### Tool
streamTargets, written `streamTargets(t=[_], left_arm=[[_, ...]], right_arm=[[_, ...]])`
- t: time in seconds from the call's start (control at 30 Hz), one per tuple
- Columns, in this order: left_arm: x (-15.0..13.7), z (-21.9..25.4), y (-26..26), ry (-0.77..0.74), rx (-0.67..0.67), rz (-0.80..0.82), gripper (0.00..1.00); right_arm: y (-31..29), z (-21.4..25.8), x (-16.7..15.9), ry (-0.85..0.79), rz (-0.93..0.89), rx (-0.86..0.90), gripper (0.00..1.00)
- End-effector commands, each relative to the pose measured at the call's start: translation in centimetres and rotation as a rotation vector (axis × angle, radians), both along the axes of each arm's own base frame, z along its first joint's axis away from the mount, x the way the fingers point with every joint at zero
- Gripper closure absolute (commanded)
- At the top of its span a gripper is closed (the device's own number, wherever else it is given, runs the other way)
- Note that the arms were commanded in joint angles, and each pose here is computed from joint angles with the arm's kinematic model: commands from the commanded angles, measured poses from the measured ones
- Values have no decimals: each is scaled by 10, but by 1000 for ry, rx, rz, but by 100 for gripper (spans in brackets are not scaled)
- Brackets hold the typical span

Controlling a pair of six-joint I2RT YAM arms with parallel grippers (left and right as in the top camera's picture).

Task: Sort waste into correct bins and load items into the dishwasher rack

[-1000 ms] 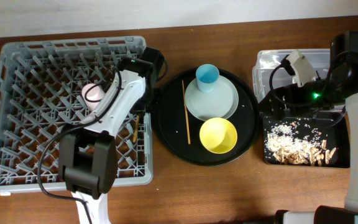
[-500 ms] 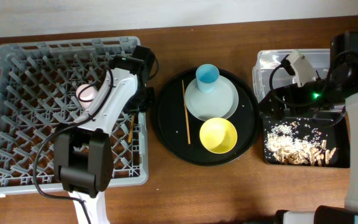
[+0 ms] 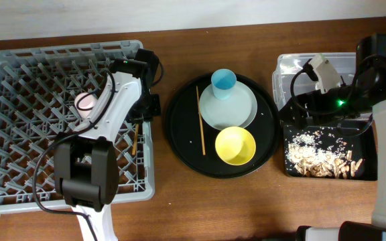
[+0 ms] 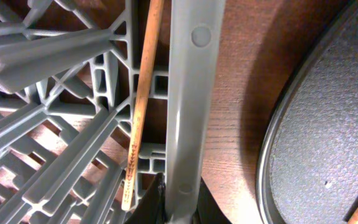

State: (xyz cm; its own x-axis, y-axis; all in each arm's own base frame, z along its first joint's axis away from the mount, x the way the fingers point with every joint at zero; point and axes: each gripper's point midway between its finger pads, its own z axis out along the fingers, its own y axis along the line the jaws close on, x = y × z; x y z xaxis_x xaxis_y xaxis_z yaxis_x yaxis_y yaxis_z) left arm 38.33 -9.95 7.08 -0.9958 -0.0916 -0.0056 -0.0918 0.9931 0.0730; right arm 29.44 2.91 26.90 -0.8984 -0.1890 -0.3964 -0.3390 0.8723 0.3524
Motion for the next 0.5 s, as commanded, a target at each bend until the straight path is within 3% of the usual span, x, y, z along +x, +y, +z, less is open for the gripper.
streamTargets(t=[0.0,0.47], left_arm=[[-10,-2,28,46,94,67,100],[-15,-4,9,69,19,56,100]], right_arm=[[-2,-1,1,1,-3,-9,1],[-2,-1,1,1,-3,-9,1]])
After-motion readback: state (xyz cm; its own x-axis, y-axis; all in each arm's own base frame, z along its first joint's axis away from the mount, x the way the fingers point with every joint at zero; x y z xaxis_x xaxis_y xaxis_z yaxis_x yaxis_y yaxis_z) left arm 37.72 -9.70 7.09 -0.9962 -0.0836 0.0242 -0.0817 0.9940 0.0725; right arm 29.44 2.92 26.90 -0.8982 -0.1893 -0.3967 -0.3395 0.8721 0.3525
